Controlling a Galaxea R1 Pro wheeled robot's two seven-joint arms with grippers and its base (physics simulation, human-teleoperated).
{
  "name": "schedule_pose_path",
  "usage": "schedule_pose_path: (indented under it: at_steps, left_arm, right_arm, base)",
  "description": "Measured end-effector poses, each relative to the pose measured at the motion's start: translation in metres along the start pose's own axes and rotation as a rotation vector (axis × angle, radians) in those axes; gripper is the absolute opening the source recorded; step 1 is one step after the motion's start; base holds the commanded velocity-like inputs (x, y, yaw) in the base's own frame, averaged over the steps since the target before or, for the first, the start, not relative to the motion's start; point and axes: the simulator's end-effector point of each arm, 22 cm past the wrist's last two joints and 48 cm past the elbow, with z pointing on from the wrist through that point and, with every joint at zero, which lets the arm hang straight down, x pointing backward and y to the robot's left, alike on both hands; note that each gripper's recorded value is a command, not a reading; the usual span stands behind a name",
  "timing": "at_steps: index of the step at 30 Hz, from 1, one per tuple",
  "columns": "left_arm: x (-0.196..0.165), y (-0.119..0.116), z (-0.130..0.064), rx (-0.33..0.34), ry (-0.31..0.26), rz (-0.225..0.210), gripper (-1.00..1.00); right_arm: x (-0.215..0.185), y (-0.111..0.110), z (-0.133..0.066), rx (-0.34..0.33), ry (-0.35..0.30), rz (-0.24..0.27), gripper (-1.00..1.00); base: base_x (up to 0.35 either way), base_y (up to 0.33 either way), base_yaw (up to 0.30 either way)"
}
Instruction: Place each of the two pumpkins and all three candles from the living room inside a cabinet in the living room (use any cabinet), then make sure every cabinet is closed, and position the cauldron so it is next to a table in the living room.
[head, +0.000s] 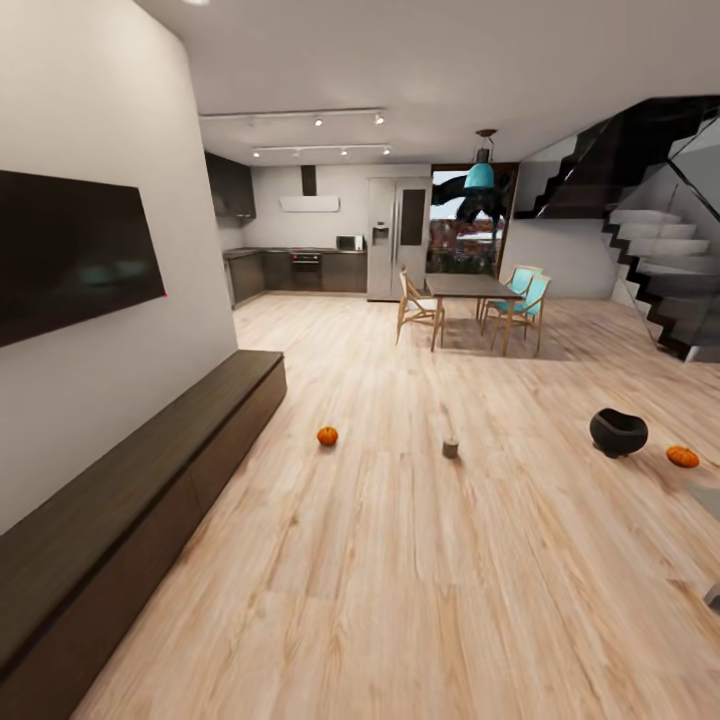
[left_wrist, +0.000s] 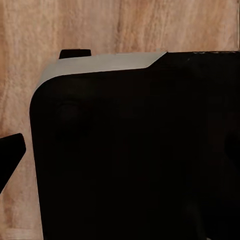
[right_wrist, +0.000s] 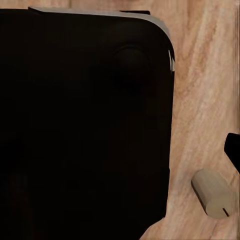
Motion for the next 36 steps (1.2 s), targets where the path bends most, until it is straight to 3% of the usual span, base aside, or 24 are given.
schedule_pose_path:
  at_steps: [36]
  left_arm:
    - [0.027,0.006,0.000,-0.015,0.054,-0.015,1.00]
  right_arm:
    - [0.013,0.001,-0.001,-0.002,0.033,-0.004,1.00]
  base:
    - [0.303,-0.145,0.004]
